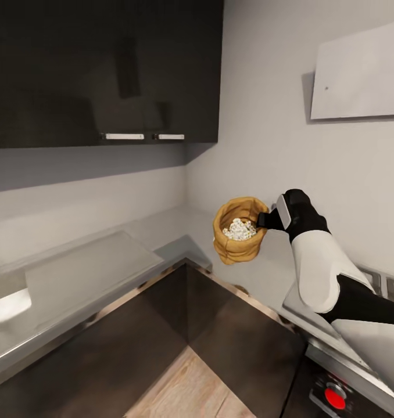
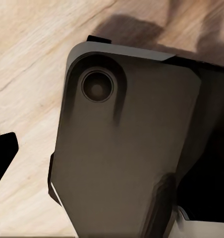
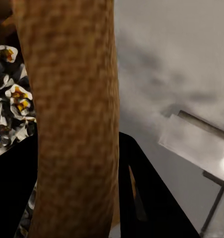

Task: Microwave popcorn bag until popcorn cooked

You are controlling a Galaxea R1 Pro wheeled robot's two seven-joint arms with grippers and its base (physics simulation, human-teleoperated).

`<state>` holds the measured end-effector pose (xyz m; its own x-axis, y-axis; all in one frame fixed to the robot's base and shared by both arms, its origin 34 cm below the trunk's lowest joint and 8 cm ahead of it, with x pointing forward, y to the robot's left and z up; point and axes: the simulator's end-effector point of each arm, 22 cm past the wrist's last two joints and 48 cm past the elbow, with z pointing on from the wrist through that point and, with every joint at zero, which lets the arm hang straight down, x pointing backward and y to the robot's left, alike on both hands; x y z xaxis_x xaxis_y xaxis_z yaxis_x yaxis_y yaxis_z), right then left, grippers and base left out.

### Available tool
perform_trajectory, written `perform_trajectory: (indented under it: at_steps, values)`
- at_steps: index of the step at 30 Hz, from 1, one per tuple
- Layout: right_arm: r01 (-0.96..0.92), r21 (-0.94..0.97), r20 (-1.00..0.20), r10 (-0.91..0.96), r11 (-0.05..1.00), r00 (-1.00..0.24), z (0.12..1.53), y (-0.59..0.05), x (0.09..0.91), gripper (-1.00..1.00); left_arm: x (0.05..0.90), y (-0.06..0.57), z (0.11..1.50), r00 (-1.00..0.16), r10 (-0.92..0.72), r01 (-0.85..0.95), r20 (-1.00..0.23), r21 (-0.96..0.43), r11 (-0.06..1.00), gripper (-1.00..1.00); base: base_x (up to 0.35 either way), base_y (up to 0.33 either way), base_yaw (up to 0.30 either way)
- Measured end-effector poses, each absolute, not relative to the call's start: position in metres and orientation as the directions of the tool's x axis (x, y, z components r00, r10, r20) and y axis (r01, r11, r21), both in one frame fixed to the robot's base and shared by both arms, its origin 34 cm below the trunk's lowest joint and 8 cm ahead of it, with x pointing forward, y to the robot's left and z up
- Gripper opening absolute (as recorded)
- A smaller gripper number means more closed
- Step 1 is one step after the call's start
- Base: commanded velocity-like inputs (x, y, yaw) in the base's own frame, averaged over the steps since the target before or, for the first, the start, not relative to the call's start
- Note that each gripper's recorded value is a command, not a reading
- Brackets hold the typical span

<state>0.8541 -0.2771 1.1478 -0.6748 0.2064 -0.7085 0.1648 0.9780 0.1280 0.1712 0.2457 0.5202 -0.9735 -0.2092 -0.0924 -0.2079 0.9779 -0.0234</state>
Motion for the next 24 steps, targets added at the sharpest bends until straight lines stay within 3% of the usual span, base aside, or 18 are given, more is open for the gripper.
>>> perform_trajectory:
  at_steps: [12, 21, 24]
  values:
    - [0.168, 0.127, -0.708, 0.208, 0.978, -0.675, 1.1473, -0.2783, 0.8541, -1.0, 0.1709, 0.2457, 0.5201, -0.974, -0.209, -0.208, -0.092, -0.023, 0.978, 1.0, -0.321, 0.115, 0.0]
    - [0.171, 0.123, -0.709, 0.207, 0.978, -0.674, 1.1478, -0.2809, 0.854, -1.0, 0.1707, 0.2456, 0.5201, -0.974, -0.209, -0.208, -0.091, -0.023, 0.978, 1.0, -0.339, 0.006, 0.0]
    - [0.172, 0.124, -0.709, 0.209, 0.977, -0.673, 1.1482, -0.2811, 0.8536, -1.0, 0.1711, 0.2465, 0.5202, -0.974, -0.208, -0.206, -0.093, -0.023, 0.978, 1.0, -0.101, 0.0, -0.013]
